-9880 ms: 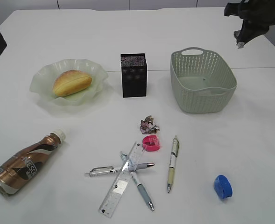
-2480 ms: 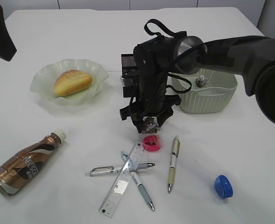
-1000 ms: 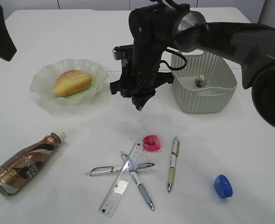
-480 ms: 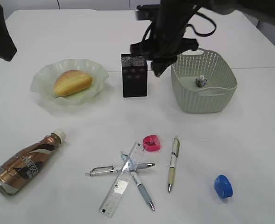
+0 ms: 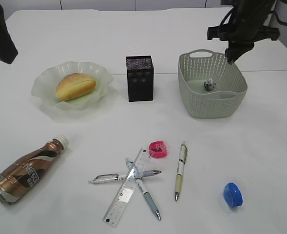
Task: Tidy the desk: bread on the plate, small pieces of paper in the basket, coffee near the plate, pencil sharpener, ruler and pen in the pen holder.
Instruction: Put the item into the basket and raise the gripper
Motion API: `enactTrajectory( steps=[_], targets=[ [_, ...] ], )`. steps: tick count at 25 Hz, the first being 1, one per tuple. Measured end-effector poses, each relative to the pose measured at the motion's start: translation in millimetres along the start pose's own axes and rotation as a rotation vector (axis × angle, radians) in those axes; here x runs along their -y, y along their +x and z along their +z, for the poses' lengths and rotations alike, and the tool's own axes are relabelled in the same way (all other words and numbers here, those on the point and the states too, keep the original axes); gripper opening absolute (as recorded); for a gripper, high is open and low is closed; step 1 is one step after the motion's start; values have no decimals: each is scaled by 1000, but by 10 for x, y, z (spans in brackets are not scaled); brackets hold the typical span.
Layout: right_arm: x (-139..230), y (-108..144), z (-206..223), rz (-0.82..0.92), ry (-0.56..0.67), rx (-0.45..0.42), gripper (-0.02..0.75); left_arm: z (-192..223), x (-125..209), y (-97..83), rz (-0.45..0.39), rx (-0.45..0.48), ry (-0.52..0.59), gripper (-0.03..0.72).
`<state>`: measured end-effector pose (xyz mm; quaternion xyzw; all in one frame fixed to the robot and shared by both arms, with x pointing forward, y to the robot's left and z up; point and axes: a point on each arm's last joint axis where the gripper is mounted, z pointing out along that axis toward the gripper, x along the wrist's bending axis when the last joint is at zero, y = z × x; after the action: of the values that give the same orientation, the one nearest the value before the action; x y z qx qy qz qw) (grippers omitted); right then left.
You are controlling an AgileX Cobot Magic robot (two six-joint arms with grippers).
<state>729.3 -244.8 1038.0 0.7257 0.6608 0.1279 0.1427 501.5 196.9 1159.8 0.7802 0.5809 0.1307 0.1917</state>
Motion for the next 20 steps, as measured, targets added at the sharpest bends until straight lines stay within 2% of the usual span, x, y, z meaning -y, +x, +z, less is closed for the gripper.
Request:
enactTrajectory(
  steps=[5, 10, 13, 15, 17, 20],
  targets=[
    [-17, -101, 8, 19, 2, 8, 18, 0, 0, 0, 0, 0, 0, 560],
    [8, -38, 116, 28, 33, -32, 20, 0, 0, 0, 0, 0, 0, 559],
    [28, -3, 197, 27, 53, -40, 47, 0, 0, 0, 0, 0, 0, 560],
    [30, 8, 196, 23, 54, -45, 96, 0, 0, 0, 0, 0, 0, 560],
    [30, 8, 196, 22, 54, -45, 181, 0, 0, 0, 0, 0, 0, 560],
    [32, 11, 196, 20, 56, -48, 350, 0, 0, 0, 0, 0, 0, 559]
  ],
)
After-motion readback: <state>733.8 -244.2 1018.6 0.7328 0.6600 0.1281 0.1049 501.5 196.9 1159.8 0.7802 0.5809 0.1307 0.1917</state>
